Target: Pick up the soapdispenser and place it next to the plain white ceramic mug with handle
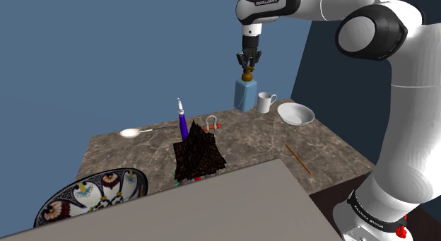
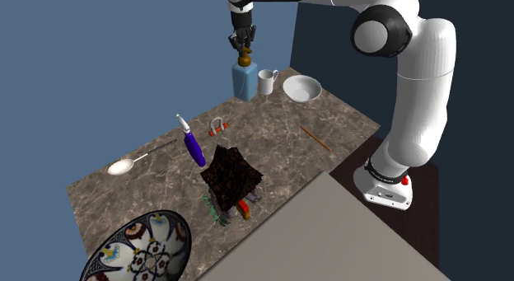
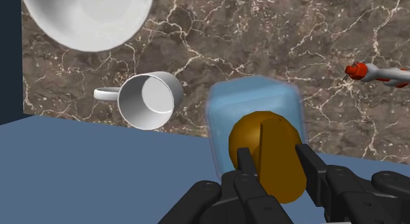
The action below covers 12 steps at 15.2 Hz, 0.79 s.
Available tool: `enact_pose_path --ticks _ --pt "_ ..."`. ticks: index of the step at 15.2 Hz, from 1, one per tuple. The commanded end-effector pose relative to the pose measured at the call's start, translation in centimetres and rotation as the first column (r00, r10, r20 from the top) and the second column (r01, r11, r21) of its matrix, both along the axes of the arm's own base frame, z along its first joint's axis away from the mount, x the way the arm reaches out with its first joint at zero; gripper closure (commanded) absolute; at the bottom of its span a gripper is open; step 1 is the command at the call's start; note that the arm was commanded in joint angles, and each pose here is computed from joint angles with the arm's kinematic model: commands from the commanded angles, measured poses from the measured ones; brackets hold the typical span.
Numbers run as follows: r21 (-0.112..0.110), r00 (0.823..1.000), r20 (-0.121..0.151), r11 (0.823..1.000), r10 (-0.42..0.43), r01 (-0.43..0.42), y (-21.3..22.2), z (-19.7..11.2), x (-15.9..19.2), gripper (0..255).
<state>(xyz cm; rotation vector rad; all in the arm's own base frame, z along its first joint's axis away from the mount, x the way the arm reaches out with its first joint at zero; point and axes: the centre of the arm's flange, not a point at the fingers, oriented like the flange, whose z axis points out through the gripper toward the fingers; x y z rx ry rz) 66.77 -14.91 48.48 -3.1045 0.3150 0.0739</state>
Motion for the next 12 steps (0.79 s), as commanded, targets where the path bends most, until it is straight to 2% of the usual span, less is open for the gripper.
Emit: enact_pose_path --ticks 1,6,12 --pt "0.0 1.0 0.001 1.0 0.0 0.0 0.0 -1.0 0.0 255" --pt "0.0 1.0 0.001 1.0 0.0 0.0 0.0 -3.6 0.0 255" --pt "0.0 1.0 0.001 1.0 0.0 0.0 0.0 -3.6 0.0 255"
